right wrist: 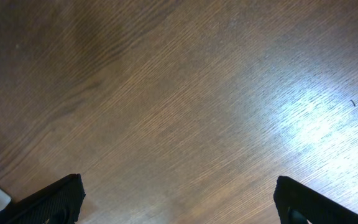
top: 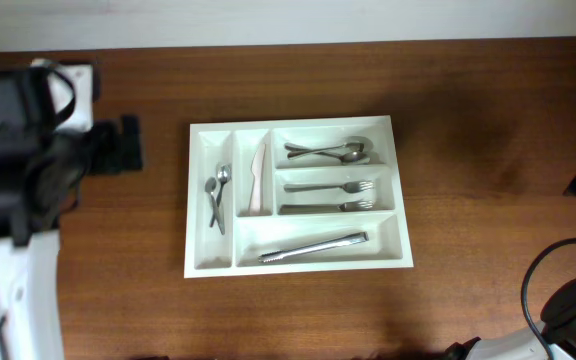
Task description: Pack container
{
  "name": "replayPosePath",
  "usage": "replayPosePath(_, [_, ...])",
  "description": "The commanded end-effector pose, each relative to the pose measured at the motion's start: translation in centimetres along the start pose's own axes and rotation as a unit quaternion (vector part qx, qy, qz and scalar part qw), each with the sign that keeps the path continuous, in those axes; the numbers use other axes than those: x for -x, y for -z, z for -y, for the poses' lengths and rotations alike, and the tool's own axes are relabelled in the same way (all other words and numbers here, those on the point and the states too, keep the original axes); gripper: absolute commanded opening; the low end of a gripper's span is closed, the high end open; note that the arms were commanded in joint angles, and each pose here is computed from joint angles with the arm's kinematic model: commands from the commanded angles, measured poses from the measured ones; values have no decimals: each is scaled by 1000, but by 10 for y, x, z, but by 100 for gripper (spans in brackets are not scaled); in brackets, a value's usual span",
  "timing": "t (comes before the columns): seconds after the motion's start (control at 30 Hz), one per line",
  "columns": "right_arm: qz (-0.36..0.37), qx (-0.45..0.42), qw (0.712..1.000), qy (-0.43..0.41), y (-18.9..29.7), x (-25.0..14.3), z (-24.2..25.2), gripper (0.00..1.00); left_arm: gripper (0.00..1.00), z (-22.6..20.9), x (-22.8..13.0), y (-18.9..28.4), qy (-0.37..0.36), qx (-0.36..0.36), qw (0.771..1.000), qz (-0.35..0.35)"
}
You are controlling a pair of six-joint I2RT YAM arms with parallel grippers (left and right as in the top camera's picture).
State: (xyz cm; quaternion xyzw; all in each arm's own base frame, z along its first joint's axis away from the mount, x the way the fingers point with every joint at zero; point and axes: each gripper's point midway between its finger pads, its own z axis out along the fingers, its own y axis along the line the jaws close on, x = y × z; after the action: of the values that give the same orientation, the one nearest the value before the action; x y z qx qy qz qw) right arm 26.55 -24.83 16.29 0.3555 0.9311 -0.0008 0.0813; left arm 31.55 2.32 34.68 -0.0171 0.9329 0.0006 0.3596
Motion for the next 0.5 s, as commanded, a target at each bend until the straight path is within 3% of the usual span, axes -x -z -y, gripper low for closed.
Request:
replayPosePath(0.0, [2, -6, 1000, -2, 1, 0, 1, 99, 99, 6, -22, 25, -5, -15, 1000, 6])
replayPosePath(0.2, [2, -6, 1000, -2, 1, 0, 1, 99, 99, 31, -64, 76, -12, -69, 995, 68])
replayPosePath(0.47, [2, -6, 1000, -2, 1, 0, 1, 99, 99, 41, -144, 136, 44, -78, 985, 148])
